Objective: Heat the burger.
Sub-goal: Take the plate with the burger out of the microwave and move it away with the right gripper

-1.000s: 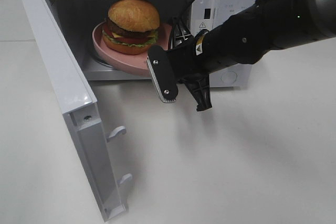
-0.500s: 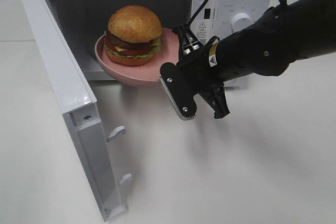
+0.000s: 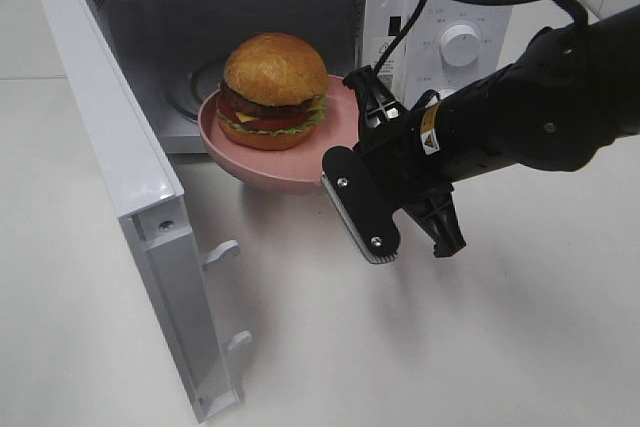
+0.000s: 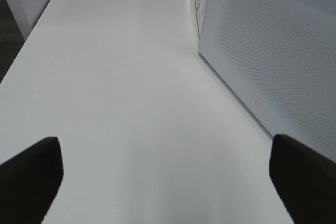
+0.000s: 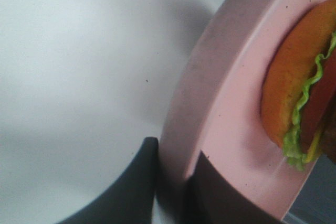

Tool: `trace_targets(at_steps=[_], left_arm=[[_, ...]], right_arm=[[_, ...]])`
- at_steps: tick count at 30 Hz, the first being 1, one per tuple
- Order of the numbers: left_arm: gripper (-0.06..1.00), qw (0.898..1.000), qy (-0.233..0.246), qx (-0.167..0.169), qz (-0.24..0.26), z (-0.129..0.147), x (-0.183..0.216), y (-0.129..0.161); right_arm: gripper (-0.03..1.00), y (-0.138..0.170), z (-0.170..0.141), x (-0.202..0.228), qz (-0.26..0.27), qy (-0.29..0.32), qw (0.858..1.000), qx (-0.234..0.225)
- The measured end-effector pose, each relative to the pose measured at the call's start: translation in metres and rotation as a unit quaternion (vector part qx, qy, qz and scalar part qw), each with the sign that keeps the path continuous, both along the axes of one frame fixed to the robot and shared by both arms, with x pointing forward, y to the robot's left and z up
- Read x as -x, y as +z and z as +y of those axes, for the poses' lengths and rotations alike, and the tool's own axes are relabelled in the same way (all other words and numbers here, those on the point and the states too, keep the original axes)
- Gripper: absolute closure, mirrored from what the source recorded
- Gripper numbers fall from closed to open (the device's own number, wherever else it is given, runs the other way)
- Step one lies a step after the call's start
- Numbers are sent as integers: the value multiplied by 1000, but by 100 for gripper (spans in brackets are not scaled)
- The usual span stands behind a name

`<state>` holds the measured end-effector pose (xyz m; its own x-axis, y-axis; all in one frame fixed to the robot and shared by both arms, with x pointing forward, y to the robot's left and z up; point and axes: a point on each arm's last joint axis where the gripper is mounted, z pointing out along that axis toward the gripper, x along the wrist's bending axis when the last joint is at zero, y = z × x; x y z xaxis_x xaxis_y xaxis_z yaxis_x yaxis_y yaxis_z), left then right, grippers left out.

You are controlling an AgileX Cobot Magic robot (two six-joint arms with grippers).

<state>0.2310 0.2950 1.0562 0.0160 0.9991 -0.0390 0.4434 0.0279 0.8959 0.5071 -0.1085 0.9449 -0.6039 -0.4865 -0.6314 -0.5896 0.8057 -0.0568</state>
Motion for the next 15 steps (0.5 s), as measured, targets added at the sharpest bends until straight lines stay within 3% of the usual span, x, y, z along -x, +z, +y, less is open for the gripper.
trace_targets(at_steps=[15], left_arm=[[-5, 1000, 0, 0, 0, 0, 0, 0]], right_arm=[[90, 26, -32, 41, -10, -15, 1000, -13]])
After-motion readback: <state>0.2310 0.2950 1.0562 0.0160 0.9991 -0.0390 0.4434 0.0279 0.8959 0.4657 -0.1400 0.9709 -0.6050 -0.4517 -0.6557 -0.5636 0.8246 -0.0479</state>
